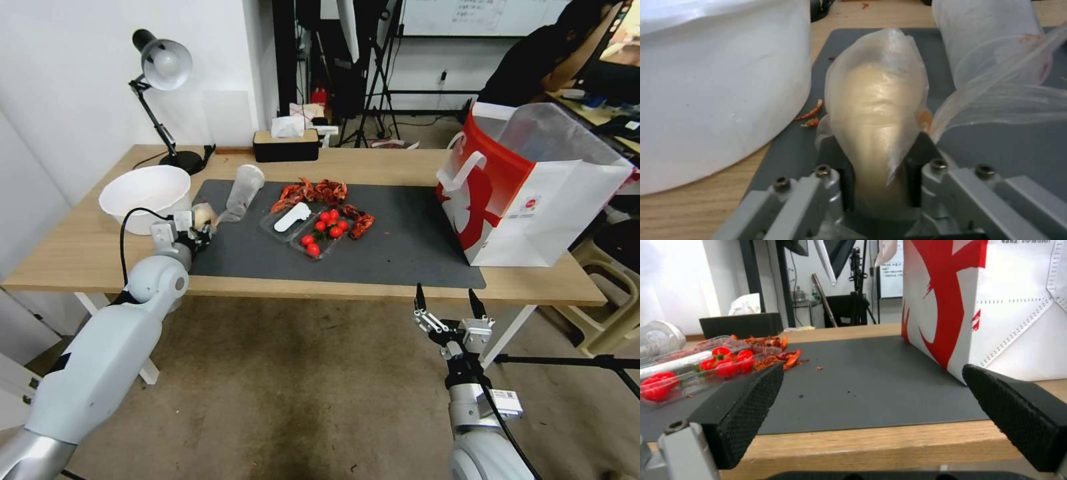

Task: Pick up the trash from the table and place it into the takeout bag.

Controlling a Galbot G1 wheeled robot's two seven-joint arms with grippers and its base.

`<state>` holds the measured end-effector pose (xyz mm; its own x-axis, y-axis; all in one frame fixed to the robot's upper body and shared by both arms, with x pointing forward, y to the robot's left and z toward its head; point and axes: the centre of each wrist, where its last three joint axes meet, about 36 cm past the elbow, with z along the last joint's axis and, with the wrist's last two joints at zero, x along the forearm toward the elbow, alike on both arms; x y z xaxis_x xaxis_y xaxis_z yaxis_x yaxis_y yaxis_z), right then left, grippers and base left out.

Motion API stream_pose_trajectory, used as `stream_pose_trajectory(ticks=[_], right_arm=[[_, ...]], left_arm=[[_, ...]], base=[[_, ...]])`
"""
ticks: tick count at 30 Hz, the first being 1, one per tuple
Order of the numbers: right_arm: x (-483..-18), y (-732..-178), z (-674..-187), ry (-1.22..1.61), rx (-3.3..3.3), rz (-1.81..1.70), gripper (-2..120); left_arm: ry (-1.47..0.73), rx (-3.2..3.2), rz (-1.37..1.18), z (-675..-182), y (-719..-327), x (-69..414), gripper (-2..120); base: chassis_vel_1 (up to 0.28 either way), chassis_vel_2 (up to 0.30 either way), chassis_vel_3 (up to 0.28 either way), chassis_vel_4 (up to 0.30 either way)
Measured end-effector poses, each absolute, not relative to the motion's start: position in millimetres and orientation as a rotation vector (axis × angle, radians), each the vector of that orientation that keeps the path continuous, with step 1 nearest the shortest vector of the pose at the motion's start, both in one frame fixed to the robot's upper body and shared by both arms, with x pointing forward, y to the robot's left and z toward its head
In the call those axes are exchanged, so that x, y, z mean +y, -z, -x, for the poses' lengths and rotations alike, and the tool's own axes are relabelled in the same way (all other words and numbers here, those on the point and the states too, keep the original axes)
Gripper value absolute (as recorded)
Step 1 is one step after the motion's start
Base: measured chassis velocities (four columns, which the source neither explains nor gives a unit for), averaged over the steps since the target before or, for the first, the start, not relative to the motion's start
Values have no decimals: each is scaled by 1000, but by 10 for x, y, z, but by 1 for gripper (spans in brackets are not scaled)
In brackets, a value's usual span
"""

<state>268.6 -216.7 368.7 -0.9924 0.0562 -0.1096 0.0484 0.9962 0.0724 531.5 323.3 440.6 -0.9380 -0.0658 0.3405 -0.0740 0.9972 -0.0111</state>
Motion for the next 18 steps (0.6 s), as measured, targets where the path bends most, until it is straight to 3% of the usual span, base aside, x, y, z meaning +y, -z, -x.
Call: stream_pose_trajectory(ticks=[6,7,18], right_arm=[[-2163,-3685,-2685,-107,3028,-78,100],[-2163,-3685,-2686,-107,3028,-78,100],[-2154,-3682,-2680,-110,3029,-78,100]], left_arm=[[-24,-2798,-95,-5304,-4393,3242,12],[-24,-2798,-95,-5304,-4393,3243,6],[22,-2826,-73,-5259,-4377,3261,6]], base=[[0,0,0,0],[0,0,0,0],[0,0,0,0]])
